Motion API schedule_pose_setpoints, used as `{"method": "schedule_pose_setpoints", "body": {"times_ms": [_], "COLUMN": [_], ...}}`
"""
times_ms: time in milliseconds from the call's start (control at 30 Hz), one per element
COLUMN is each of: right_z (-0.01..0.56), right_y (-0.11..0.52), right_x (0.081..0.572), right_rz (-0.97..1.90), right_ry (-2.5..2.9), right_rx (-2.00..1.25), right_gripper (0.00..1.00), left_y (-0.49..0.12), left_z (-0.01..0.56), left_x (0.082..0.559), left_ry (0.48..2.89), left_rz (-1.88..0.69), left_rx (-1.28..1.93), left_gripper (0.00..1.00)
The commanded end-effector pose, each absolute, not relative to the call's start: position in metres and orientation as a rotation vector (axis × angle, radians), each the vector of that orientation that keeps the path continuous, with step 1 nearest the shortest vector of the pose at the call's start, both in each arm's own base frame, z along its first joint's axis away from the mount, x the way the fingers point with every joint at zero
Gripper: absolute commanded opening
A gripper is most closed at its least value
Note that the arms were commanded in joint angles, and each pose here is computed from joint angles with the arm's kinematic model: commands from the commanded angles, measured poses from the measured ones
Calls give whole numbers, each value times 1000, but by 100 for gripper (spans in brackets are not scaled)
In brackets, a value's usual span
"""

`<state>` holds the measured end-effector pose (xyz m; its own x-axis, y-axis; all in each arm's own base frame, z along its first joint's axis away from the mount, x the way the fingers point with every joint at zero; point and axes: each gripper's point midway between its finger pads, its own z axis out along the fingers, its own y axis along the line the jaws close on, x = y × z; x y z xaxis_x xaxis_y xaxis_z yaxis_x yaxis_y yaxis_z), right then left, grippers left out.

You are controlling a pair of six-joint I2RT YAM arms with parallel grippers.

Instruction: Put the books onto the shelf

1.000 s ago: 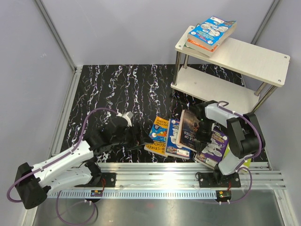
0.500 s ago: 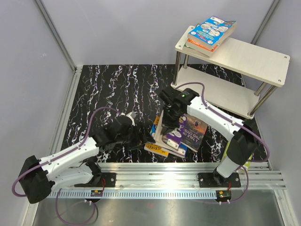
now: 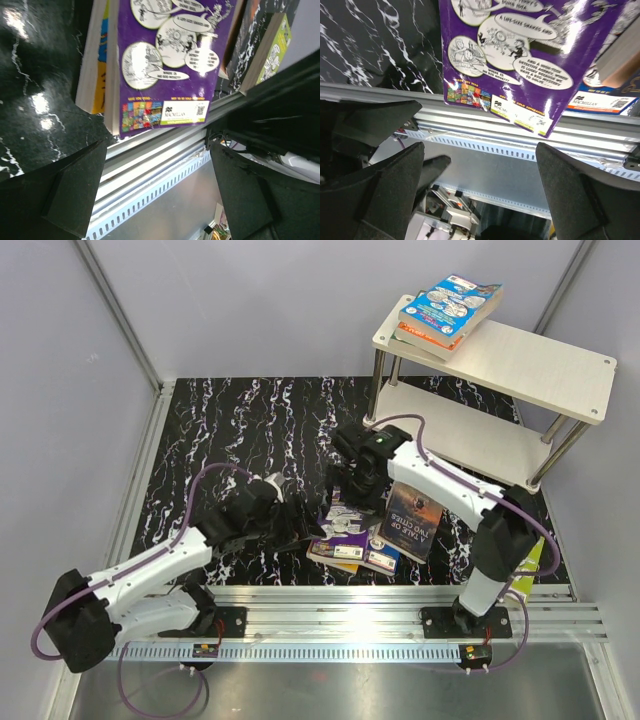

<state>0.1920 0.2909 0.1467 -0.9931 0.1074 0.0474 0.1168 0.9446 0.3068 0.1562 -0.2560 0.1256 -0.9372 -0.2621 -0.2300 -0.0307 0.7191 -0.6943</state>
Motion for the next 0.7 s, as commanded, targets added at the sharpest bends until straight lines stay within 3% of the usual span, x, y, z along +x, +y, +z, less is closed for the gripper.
{"method": "schedule_pose_setpoints", "body": {"times_ms": [0, 300, 500, 667], "right_z": [187, 175, 145, 134], "right_y": [265, 218, 228, 220], "right_x": [209, 228, 236, 239], "right_rz": [-604, -757, -775, -728], "right_ry": [-3184, -3176, -3136, -3127], "right_rx": [-250, -454, -426, -463], "right_gripper": [100, 100, 100, 100], "left_y": [-260, -262, -265, -292], "left_z": [133, 126, 163, 167], "left_x": [168, 202, 231, 218], "left_ry": [2572, 2597, 2502, 2478], "left_rz": [-1062, -931, -591, -275], "left_rx": [-170, -83, 117, 424], "left_gripper": [91, 91, 90, 91]}}
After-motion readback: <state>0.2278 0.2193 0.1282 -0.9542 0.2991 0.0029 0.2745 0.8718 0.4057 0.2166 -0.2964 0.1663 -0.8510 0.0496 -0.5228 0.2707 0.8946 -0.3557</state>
